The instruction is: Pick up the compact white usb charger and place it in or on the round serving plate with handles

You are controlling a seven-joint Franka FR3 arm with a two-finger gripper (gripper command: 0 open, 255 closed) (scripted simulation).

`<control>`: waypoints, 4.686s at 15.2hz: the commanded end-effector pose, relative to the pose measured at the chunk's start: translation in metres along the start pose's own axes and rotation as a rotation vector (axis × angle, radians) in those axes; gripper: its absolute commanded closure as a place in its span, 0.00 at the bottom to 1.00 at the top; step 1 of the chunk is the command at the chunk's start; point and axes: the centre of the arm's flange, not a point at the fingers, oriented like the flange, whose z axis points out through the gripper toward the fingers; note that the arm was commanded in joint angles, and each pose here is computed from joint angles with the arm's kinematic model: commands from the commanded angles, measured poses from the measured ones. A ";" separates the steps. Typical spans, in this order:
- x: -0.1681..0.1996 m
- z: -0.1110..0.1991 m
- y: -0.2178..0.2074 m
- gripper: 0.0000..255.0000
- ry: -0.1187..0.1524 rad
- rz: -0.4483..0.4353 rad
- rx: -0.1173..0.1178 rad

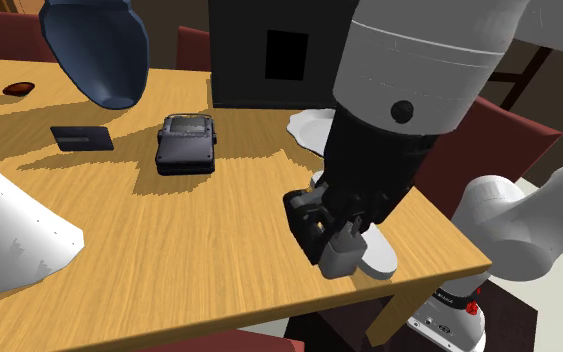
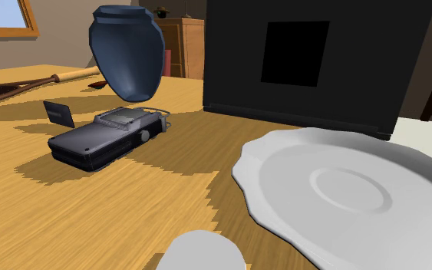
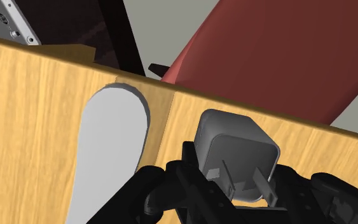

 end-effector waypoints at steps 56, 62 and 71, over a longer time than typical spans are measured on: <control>0.296 0.024 0.266 1.00 0.000 0.000 0.000; 0.296 0.024 0.266 0.00 0.000 0.000 0.000; 0.296 -0.026 0.266 0.00 0.000 0.000 0.000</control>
